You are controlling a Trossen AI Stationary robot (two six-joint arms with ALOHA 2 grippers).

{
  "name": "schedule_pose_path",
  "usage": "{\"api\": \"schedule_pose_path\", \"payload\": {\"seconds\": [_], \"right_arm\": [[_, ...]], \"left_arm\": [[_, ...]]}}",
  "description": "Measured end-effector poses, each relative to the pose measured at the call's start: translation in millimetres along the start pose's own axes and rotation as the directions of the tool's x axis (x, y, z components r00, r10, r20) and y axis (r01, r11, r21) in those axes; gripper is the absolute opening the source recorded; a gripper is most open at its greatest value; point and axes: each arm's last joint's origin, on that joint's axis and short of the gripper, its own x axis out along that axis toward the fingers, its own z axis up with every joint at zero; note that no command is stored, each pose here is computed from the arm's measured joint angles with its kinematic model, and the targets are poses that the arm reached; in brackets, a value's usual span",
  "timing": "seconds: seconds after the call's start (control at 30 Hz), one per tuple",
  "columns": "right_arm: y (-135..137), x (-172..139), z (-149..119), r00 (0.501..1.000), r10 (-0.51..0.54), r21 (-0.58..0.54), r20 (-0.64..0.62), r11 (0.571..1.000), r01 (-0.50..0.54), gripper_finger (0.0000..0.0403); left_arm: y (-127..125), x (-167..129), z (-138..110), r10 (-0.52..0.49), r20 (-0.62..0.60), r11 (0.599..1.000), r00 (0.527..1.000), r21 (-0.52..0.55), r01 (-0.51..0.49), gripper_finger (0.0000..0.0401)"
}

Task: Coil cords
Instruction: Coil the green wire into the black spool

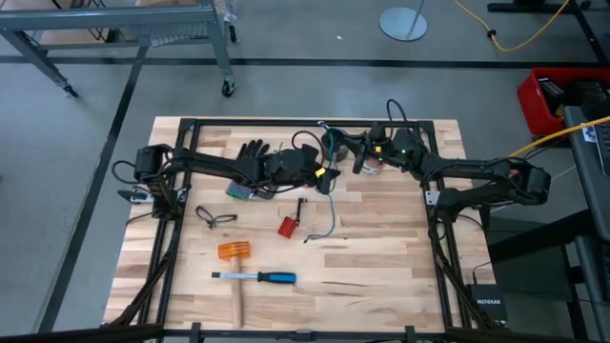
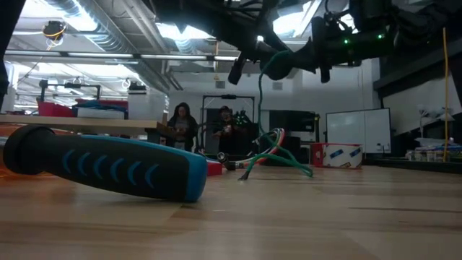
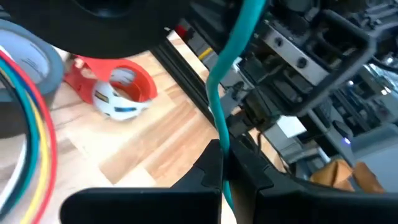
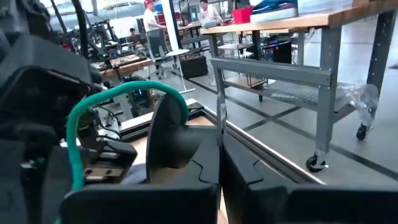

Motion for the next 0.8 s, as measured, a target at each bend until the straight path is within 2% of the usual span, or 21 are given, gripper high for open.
{"api": "schedule_pose_path", "payload": {"seconds": [0.27, 0.43, 0.6, 0.8], "right_arm": [[0, 6, 1, 0.998, 0.004, 0.057, 0.065, 0.998, -0.008, 0.0001], [2, 15, -9, 0.998, 0.013, 0.089, 0.061, 0.996, -0.019, 0.0001], [14, 27, -19, 0.999, 0.038, 0.090, 0.026, 0.995, -0.040, 0.0001], [31, 45, -13, 0.994, 0.102, 0.063, 0.033, 0.993, -0.104, 0.0001]], "left_arm": [[3, 6, -5, 0.007, 0.010, 1.000, 1.000, 0.011, -0.007, 0.0000], [4, 10, -6, -0.008, 0.026, 1.000, 1.000, 0.006, 0.008, 0.0000], [5, 10, -6, 0.010, 0.039, 1.000, 0.999, 0.021, -0.011, 0.0000], [5, 10, -7, 0.020, 0.040, 0.999, 0.999, 0.026, -0.021, 0.0000]]}}
